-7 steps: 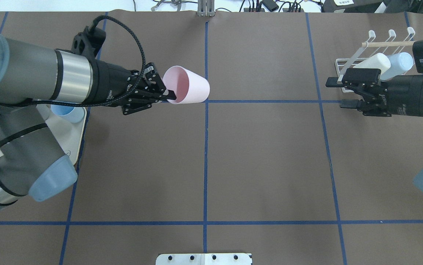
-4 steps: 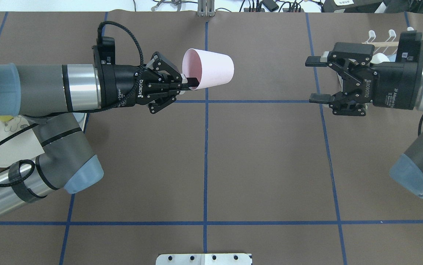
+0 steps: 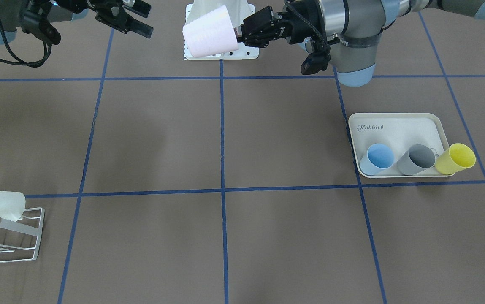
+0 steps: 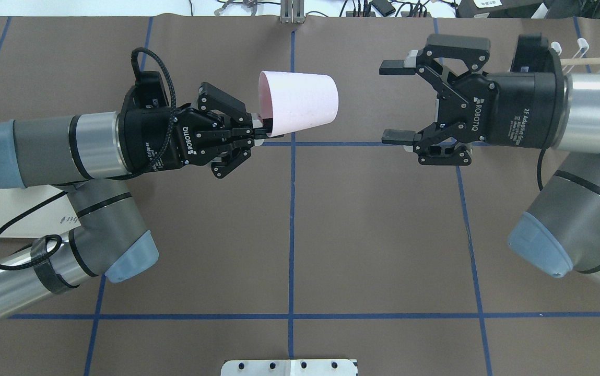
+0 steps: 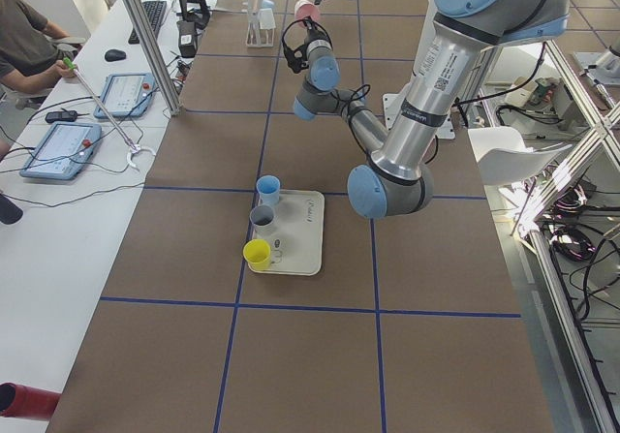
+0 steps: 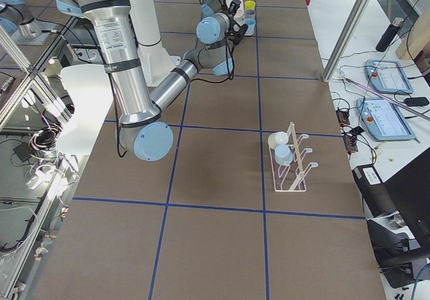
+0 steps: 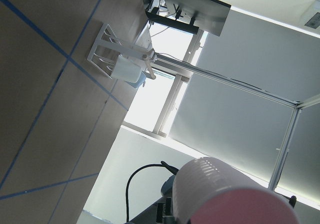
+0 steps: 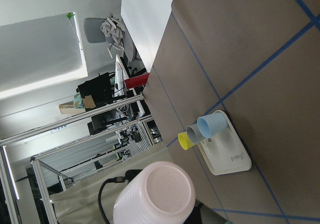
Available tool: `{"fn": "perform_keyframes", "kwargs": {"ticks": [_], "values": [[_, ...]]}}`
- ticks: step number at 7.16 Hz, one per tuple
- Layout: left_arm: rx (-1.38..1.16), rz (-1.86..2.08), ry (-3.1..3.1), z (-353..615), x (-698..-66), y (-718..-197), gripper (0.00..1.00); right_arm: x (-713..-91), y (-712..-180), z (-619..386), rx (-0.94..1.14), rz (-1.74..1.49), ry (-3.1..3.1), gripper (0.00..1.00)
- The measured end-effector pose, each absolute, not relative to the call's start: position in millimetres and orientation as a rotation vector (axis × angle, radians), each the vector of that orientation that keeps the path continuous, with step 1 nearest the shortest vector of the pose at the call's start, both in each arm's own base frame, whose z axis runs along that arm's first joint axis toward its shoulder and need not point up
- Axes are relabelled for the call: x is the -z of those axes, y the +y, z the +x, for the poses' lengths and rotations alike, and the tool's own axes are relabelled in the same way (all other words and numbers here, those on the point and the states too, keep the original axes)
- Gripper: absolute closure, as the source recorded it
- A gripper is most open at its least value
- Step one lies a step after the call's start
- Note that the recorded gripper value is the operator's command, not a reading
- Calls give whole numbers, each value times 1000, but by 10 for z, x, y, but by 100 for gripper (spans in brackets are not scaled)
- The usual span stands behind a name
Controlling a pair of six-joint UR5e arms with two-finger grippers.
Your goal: Transfer IKEA cup to right arm and place on rack
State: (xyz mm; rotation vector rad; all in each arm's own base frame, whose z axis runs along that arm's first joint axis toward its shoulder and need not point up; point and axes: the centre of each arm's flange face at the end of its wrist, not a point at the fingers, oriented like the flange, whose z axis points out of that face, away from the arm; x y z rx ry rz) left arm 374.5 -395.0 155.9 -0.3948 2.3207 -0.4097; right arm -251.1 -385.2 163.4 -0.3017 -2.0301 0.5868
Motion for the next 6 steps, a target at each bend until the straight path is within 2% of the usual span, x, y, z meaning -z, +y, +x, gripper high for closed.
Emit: {"fn": "perform_keyframes", "kwargs": {"ticks": [6], "values": [[389, -474, 2430, 3878, -1295, -3723, 100, -1447, -3788, -2609, -618, -373, -2074, 0]]}}
